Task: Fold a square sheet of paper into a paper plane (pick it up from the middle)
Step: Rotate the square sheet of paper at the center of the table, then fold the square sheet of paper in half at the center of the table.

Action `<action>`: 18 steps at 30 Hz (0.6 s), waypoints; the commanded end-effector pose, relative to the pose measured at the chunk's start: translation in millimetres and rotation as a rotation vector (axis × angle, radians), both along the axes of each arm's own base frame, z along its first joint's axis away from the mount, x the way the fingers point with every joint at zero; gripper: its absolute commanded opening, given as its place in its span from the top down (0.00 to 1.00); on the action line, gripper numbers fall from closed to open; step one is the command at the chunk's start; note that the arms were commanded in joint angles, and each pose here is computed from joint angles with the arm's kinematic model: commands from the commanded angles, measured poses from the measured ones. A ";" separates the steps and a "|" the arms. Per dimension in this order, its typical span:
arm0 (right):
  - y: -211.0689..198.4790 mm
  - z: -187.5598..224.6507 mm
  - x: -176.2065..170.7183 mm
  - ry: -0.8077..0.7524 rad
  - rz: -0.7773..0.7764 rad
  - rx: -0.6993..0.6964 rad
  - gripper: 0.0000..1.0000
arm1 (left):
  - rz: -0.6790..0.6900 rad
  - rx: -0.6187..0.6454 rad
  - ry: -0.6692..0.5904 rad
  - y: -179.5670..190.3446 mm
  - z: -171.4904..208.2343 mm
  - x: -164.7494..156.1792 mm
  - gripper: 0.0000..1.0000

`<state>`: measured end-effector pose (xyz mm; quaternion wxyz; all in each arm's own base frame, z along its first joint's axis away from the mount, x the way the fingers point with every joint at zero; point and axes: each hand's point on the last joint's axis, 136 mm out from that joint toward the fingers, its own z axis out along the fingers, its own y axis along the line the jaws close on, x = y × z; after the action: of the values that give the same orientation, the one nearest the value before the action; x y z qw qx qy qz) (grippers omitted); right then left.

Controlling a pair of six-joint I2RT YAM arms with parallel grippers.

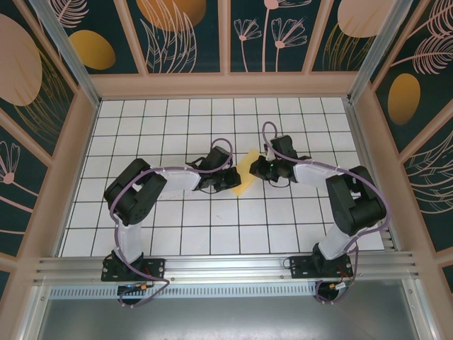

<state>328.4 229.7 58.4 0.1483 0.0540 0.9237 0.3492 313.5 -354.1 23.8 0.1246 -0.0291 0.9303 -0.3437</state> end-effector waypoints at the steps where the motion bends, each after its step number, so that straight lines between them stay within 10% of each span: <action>1: 10.3 -8.5 -8.3 0.018 0.064 0.033 0.94 | -0.009 0.030 -0.004 -0.2 -6.1 1.3 0.93; 18: 6.1 -46.2 -13.8 0.091 0.053 -0.001 0.97 | -0.059 -0.103 0.004 -8.9 13.6 -15.9 0.92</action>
<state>318.3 234.6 21.0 0.1039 0.0487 0.9311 0.3463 306.9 -356.7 23.4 0.1180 -0.0198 0.9244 -0.3622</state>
